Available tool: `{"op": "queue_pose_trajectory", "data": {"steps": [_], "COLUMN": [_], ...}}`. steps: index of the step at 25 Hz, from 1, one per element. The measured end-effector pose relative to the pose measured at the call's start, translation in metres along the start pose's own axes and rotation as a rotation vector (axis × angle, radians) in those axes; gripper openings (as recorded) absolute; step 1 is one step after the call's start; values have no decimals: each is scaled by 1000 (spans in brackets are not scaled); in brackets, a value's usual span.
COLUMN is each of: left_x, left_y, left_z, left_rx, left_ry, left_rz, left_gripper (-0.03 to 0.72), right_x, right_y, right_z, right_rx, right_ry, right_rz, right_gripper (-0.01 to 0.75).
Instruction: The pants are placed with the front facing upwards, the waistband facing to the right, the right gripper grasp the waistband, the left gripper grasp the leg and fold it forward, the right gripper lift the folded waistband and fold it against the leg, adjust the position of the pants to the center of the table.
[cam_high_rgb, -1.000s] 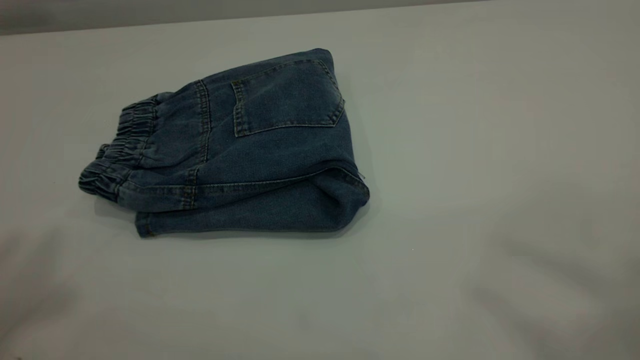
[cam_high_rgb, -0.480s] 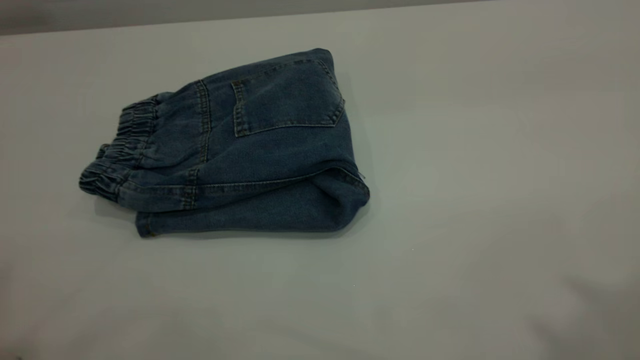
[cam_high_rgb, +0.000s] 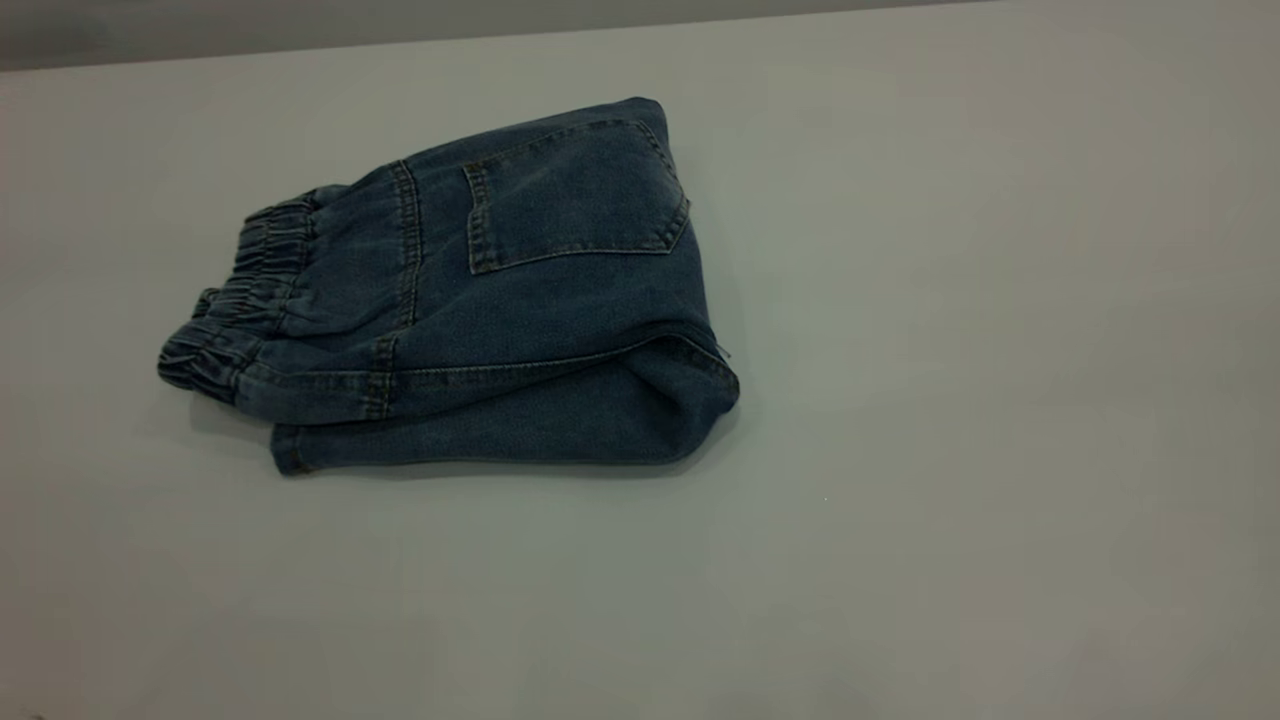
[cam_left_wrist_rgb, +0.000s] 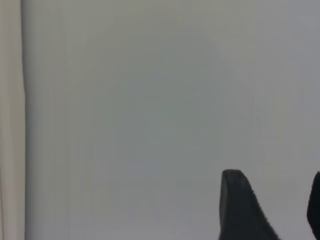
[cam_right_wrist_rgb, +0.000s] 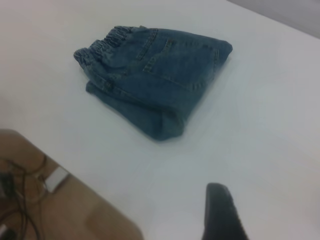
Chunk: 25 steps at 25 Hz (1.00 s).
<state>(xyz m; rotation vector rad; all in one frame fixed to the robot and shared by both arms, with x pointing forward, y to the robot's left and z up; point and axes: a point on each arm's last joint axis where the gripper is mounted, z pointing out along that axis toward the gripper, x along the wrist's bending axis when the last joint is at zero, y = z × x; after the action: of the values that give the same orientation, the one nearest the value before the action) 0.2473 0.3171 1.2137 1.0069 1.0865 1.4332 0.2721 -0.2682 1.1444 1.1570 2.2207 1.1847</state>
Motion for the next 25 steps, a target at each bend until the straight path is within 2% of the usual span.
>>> {"op": "queue_pose_trajectory", "data": {"steps": [3,6,10,13,16,20,25], "left_x": [0,-8,-20,-24,-25,-20,-24], "left_y": [-13,-28,-43,-54,-68,-96,-130], "left_z": [-22,-39,-59,-70,-74,-70,-56], "left_rx": [121,262,415,498,567,654,718], "left_ry": [-49,-165,-349,-427,-432,-331,-307], "left_rz": [26,70,126,151,146,79,40], "left_gripper": [314,314,314,314,314,314,314], "right_x": [0,-1,-5,-5,-6,-6,-6], "right_y": [-29,-53,-86,-100,-100,-101,-101], "right_z": [-2,1,10,16,15,15,15], "right_rx": [-22,-77,-60,-83,-122,-118,-115], "right_ry": [0,-4,-36,-28,-34,-33,-32], "right_rz": [19,16,-17,3,-1,0,0], "right_gripper": [355,355,355,355,355,355,355]}}
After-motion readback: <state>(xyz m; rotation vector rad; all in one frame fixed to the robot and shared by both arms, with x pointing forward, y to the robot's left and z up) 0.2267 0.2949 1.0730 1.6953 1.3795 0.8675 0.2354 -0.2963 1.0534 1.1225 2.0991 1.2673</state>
